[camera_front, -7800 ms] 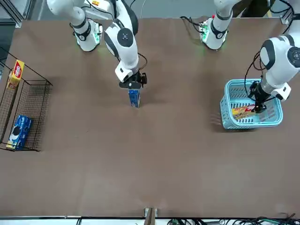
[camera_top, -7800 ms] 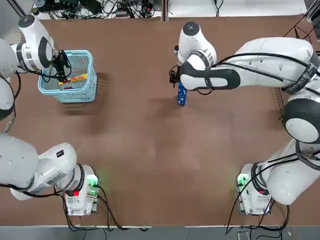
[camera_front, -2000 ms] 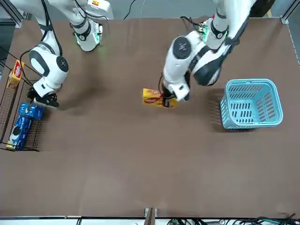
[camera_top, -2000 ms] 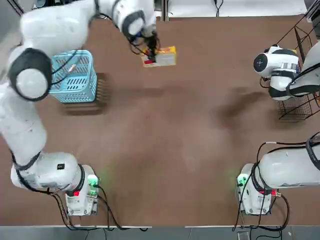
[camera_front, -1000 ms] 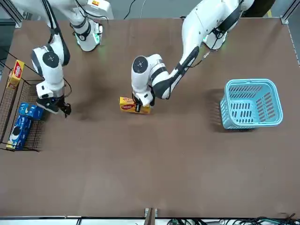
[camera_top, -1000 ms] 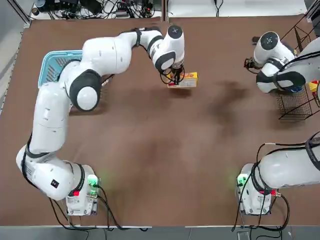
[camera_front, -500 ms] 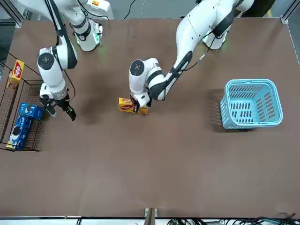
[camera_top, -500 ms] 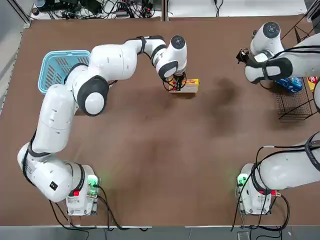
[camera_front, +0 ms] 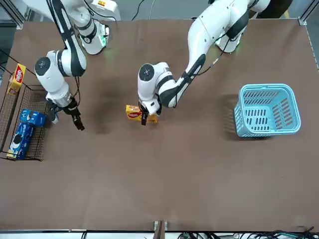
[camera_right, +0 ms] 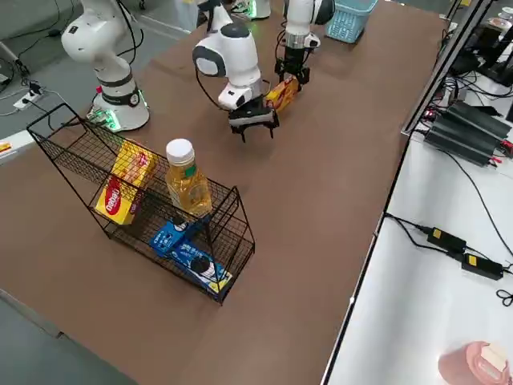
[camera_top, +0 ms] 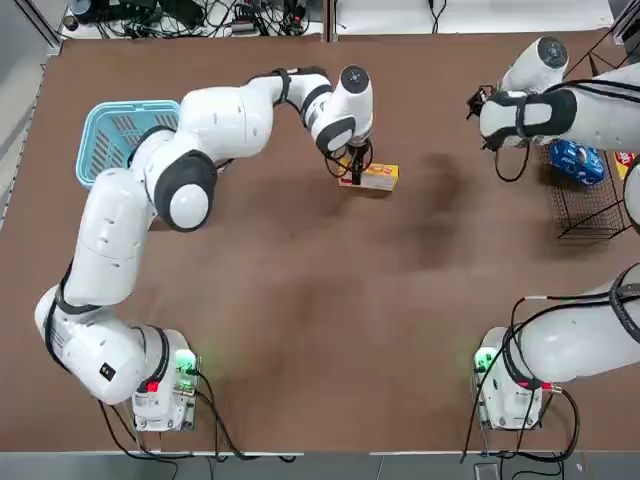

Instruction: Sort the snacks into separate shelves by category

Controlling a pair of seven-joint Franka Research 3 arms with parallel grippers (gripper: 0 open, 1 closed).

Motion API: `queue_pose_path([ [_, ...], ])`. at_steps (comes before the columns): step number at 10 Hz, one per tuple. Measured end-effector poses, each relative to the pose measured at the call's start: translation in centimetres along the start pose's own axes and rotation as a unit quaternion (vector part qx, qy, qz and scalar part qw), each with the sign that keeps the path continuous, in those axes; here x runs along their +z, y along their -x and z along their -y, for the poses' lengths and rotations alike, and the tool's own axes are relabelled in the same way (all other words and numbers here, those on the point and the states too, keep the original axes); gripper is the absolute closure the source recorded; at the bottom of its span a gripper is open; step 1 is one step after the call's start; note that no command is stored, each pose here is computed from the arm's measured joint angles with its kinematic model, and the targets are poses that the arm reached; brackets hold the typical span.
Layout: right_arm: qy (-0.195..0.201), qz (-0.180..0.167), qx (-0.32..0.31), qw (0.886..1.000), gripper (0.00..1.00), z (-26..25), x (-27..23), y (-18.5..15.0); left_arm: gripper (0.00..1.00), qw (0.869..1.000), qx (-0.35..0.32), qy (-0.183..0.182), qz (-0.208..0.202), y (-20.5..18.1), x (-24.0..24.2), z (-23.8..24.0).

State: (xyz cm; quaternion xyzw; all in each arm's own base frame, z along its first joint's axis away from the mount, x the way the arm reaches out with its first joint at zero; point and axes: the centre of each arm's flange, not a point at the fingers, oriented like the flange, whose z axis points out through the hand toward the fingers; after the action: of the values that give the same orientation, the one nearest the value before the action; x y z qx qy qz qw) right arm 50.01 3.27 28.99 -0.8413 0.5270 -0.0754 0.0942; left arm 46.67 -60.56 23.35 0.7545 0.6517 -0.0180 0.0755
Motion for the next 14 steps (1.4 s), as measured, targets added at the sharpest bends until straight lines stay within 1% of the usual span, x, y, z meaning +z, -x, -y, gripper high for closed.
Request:
queue_pose_path([
  [2, -0.005, 0.047, 0.067, 0.997, 0.01, 0.2, 0.2, 1.0, 0.0, 1.0, -0.011, 0.006, -0.009, -1.0, -2.0, -1.6],
  [3, 0.0, 0.091, 0.084, 0.992, 0.01, 0.5, 0.1, 1.5, 0.0, 1.0, -0.018, 0.012, -0.017, -1.8, -4.0, -2.7],
  [4, -0.004, 0.161, 0.084, 0.983, 0.01, 1.1, -0.2, 2.0, 0.0, 0.999, -0.032, 0.023, -0.022, -3.3, -6.5, -4.4],
  [5, -0.024, 0.229, 0.074, 0.97, 0.01, 1.7, -0.7, 2.5, 0.0, 0.998, -0.044, 0.037, -0.026, -5.5, -9.4, -6.6],
  [6, -0.049, 0.273, 0.062, 0.959, 0.01, 1.8, -0.9, 2.5, 0.0, 0.997, -0.048, 0.047, -0.035, -8.3, -12.3, -8.8],
  [7, -0.075, 0.309, 0.058, 0.946, 0.01, 1.5, -0.9, 2.3, 0.0, 0.996, -0.047, 0.05, -0.052, -11.4, -15.2, -10.5],
  [8, -0.098, 0.336, 0.056, 0.935, 0.0, 1.1, -0.6, 1.9, 0.0, 0.995, -0.042, 0.041, -0.075, -14.6, -17.7, -11.8],
  [9, -0.108, 0.348, 0.055, 0.93, 0.0, 0.6, 0.0, 1.5, 0.0, 0.995, -0.028, 0.019, -0.091, -18.3, -20.0, -12.7],
  [10, -0.118, 0.361, 0.072, 0.922, 0.0, 0.2, 1.3, 1.4, 0.0, 0.995, -0.004, -0.006, -0.095, -23.2, -22.9, -13.8],
  [11, -0.142, 0.383, 0.09, 0.908, 0.0, 0.0, 2.7, 2.0, 0.0, 0.995, 0.014, -0.016, -0.098, -26.1, -24.6, -14.3],
  [12, -0.174, 0.409, 0.104, 0.89, 0.0, -0.3, 4.5, 2.8, 0.0, 0.994, 0.035, -0.022, -0.103, -28.7, -26.0, -14.7],
  [13, -0.193, 0.421, 0.116, 0.879, 0.0, -0.9, 6.3, 3.3, 0.0, 0.993, 0.058, -0.029, -0.098, -31.2, -27.3, -14.8],
  [14, -0.201, 0.429, 0.124, 0.872, 0.0, -1.4, 7.7, 3.6, 0.0, 0.993, 0.083, -0.037, -0.081, -34.0, -28.6, -14.7],
])
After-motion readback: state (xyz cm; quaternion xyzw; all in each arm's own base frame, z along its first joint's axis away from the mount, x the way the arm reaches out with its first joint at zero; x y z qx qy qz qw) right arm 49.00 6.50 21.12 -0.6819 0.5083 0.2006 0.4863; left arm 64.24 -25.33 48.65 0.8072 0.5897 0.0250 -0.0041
